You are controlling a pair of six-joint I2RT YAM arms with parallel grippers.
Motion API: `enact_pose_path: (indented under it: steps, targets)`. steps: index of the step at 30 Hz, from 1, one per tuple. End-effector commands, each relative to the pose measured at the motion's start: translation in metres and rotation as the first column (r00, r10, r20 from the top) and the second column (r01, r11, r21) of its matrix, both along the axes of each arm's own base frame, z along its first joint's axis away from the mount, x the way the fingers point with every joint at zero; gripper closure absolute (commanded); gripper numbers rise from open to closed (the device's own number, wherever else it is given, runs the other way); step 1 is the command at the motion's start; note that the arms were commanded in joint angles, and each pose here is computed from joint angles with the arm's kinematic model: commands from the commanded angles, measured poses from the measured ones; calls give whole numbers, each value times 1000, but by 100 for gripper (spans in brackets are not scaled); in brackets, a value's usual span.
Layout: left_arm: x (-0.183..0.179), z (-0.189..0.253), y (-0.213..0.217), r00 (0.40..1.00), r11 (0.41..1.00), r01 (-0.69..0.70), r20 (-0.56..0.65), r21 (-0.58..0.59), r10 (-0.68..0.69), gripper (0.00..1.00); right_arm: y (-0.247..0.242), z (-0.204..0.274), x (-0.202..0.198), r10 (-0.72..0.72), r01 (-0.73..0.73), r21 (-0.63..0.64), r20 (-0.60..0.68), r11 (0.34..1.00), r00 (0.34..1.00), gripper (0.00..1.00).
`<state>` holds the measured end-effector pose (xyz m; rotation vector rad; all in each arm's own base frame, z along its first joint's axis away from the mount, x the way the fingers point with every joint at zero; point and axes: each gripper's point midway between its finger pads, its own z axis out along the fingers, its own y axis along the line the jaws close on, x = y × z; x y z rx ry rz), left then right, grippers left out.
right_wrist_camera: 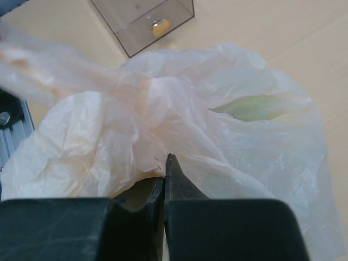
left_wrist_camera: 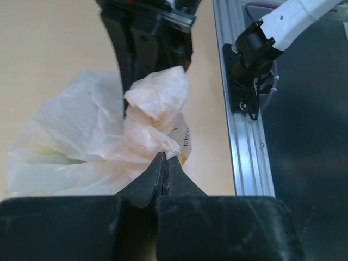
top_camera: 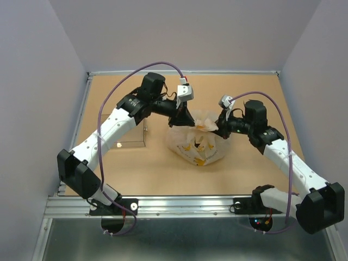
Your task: Place the fake fruits into the plastic bag and tie a complex knot
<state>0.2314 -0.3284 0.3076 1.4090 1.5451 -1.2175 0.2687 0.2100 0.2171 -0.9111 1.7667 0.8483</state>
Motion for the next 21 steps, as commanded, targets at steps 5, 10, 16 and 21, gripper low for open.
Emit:
enact_pose_path:
  steps: [5, 10, 16, 21]
  targets:
    - [-6, -33, -12, 987, 988, -154, 34, 15, 154, 100, -2, 4, 2, -24, 24, 12, -26, 1000, 999, 99]
    - [-1, -72, -26, 966, 962, -257, 70, 94, 251, 100, -2, 7, 1, -22, 23, 18, -22, 1000, 1000, 100]
    - [22, -105, -37, 930, 919, -364, 119, 152, 349, 100, -3, 3, 2, -28, 28, 8, -21, 1000, 999, 100]
    - [30, -91, -46, 930, 929, -354, 143, 106, 338, 100, -15, -6, 12, -75, 77, -66, 43, 995, 996, 32]
